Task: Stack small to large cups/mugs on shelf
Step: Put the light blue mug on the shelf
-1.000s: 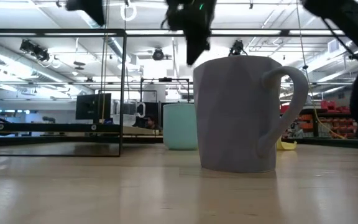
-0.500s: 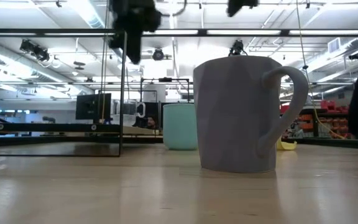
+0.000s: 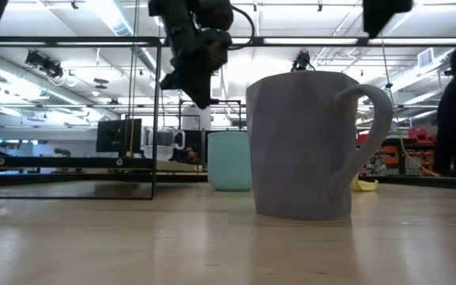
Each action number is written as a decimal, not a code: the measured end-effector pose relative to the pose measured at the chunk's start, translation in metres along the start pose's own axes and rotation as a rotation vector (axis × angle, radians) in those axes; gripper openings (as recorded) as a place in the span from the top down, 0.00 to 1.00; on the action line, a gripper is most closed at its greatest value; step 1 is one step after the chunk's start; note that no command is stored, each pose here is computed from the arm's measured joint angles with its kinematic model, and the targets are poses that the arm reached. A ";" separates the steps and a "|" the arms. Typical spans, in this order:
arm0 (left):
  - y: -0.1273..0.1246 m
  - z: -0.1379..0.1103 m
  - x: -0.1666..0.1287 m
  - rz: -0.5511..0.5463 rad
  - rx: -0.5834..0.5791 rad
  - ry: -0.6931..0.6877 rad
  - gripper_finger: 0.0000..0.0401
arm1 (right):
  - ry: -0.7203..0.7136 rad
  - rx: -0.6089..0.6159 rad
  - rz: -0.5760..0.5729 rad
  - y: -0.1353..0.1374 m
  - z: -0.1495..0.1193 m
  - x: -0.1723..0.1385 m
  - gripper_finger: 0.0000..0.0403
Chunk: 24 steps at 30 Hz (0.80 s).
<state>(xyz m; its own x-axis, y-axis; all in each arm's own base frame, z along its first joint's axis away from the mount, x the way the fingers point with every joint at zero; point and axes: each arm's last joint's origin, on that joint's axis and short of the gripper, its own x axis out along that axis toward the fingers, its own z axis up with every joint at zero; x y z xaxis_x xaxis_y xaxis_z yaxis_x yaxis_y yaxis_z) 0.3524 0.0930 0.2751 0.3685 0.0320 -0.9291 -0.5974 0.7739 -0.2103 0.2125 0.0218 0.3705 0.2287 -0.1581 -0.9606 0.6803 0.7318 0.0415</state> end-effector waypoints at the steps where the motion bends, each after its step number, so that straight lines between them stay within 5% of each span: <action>1: -0.001 0.001 0.004 -0.001 0.001 0.001 0.83 | 0.007 0.004 -0.005 0.000 -0.004 0.003 0.68; 24: -0.009 0.004 0.052 0.011 -0.053 0.065 0.85 | -0.010 0.019 0.035 0.011 -0.020 0.039 0.68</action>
<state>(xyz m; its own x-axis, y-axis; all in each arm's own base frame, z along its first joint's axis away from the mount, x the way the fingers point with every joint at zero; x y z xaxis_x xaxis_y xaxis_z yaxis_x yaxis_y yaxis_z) 0.3804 0.0901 0.2297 0.3160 -0.0019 -0.9488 -0.6386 0.7391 -0.2141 0.2148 0.0365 0.3277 0.2595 -0.1388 -0.9557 0.6847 0.7243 0.0807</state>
